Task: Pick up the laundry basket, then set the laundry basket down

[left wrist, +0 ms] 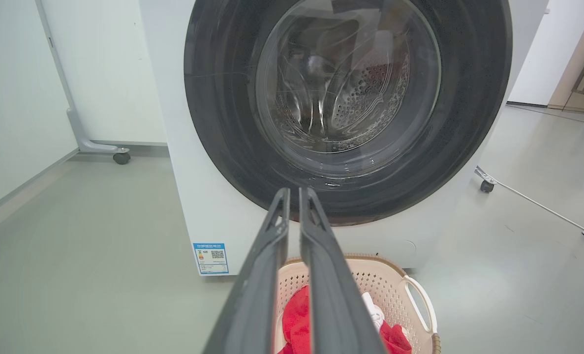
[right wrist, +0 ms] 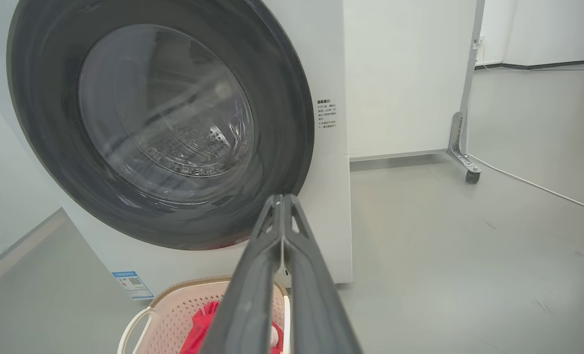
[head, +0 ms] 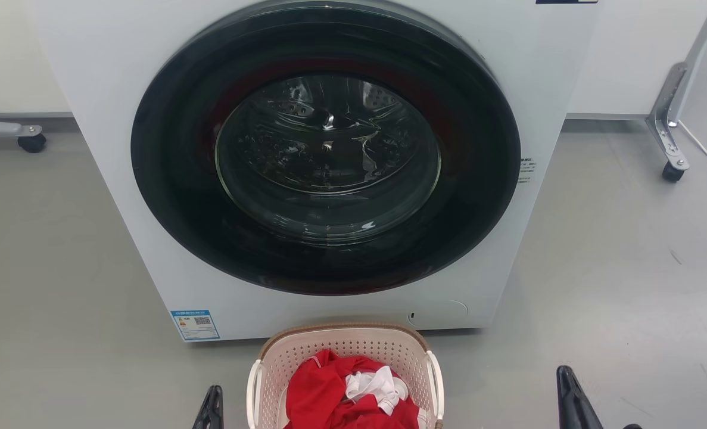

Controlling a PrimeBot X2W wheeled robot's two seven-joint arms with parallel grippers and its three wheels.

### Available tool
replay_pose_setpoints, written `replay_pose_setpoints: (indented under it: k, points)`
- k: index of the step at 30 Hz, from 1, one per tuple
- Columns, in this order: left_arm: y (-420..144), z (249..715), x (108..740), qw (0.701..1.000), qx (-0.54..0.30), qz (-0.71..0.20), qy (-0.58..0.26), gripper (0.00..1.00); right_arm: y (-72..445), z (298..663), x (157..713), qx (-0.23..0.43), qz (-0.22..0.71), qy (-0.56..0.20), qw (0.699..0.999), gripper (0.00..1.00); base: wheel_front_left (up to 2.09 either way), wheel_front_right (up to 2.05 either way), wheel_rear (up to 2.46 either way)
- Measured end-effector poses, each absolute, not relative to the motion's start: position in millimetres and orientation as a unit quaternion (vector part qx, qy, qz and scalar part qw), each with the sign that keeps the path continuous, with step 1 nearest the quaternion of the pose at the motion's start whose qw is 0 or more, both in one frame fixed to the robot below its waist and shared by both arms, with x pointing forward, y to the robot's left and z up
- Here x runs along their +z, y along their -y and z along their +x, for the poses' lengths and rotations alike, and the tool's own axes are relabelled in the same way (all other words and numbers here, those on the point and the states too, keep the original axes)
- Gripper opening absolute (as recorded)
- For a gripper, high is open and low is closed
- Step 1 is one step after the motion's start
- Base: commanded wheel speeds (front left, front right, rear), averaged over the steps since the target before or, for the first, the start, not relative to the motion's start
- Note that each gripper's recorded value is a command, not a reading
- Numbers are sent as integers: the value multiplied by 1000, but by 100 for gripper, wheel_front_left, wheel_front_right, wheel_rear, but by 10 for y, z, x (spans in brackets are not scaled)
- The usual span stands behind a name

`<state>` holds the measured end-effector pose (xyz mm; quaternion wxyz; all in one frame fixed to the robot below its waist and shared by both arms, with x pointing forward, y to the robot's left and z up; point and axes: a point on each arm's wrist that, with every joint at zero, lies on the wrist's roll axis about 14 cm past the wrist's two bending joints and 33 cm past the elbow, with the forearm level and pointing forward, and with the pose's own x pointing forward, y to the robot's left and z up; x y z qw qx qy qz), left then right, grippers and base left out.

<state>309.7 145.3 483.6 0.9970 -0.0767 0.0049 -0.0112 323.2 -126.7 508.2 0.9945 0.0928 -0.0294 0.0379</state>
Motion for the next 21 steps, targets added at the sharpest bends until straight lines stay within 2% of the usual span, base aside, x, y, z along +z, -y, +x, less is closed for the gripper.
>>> replay_pose_setpoints:
  k: [6,21]
  points:
    - [-1473,3095,4770,996,-9,-86,-19,0,1299,3218,4999,32,104,13,994,0,0,0,0]
    - [-1623,3151,4610,978,22,-196,-63,0,1475,3302,4843,1,209,-32,977,0,0,0,0]
